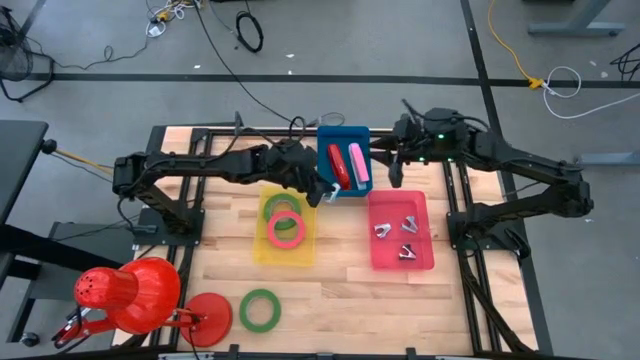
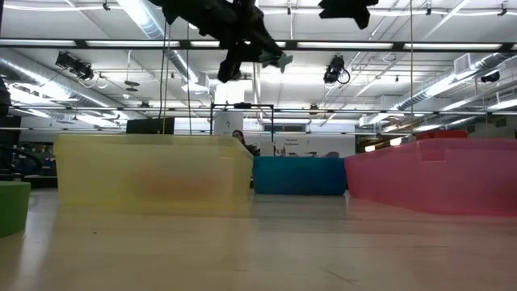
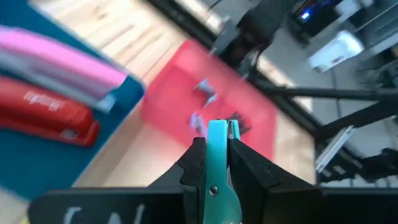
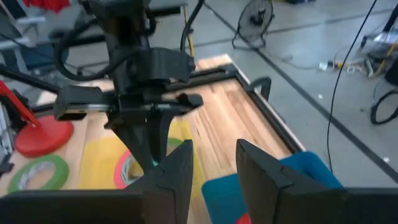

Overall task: Pick and place Stapler, Stapler remover, tape
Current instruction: Put the light blue staple remover into the red bin

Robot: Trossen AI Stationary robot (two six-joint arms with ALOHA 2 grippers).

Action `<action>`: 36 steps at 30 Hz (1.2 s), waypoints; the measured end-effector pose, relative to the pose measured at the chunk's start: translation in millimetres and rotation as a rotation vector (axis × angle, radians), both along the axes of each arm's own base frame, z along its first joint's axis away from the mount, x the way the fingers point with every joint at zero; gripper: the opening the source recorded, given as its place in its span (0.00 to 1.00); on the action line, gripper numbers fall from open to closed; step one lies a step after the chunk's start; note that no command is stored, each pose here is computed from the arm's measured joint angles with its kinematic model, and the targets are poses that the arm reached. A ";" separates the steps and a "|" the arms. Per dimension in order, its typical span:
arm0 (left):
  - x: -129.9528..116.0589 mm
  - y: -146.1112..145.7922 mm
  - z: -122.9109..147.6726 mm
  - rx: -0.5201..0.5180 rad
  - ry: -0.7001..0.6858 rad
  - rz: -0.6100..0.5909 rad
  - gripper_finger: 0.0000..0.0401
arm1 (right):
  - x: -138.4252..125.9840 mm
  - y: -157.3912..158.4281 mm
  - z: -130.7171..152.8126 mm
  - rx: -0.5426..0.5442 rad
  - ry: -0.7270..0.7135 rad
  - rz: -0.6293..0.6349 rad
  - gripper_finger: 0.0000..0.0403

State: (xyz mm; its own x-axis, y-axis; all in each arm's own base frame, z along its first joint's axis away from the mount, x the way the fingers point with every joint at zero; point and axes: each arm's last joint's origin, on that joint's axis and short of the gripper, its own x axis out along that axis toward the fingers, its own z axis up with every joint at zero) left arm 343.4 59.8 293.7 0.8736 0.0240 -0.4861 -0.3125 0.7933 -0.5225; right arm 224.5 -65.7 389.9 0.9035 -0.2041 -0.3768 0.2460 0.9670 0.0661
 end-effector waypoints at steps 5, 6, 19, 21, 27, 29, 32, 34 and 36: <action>4.9 -0.7 9.5 0.025 -0.107 0.002 0.15 | -17.7 5.3 12.7 -0.017 -0.059 0.002 0.30; 5.6 -0.5 11.1 0.032 -0.126 0.001 0.15 | -21.2 6.4 14.7 -0.019 -0.066 0.002 0.30; 19.7 -1.2 16.4 0.058 -0.288 -0.018 0.15 | -40.4 12.2 22.5 -0.026 -0.090 0.002 0.30; 20.1 -2.7 15.9 0.060 -0.287 -0.018 0.15 | -40.8 12.3 21.7 -0.022 -0.081 0.002 0.30; 21.8 -3.2 21.9 0.134 -0.350 -0.037 0.15 | -41.0 14.0 20.1 0.028 -0.075 0.042 0.30; 22.1 -2.8 25.3 0.168 -0.383 -0.042 0.15 | -40.8 15.2 20.2 0.062 -0.082 0.075 0.30; 22.4 -2.6 28.9 0.205 -0.418 -0.049 0.15 | -38.9 15.8 19.4 0.123 -0.087 0.090 0.30; 22.3 -1.8 29.1 0.208 -0.419 -0.048 0.15 | -36.5 15.0 17.9 0.158 -0.084 0.079 0.30; 22.3 -1.9 28.7 0.206 -0.414 -0.048 0.15 | -33.8 14.2 16.2 0.177 -0.078 0.073 0.30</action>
State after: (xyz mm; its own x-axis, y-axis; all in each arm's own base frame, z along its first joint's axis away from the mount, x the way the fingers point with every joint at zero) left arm 365.6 57.8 322.3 0.9956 0.0383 -0.0852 -0.0711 0.9022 -0.4254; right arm 190.7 -51.5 406.2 0.9412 -0.0734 -0.3297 0.1630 0.9536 0.2531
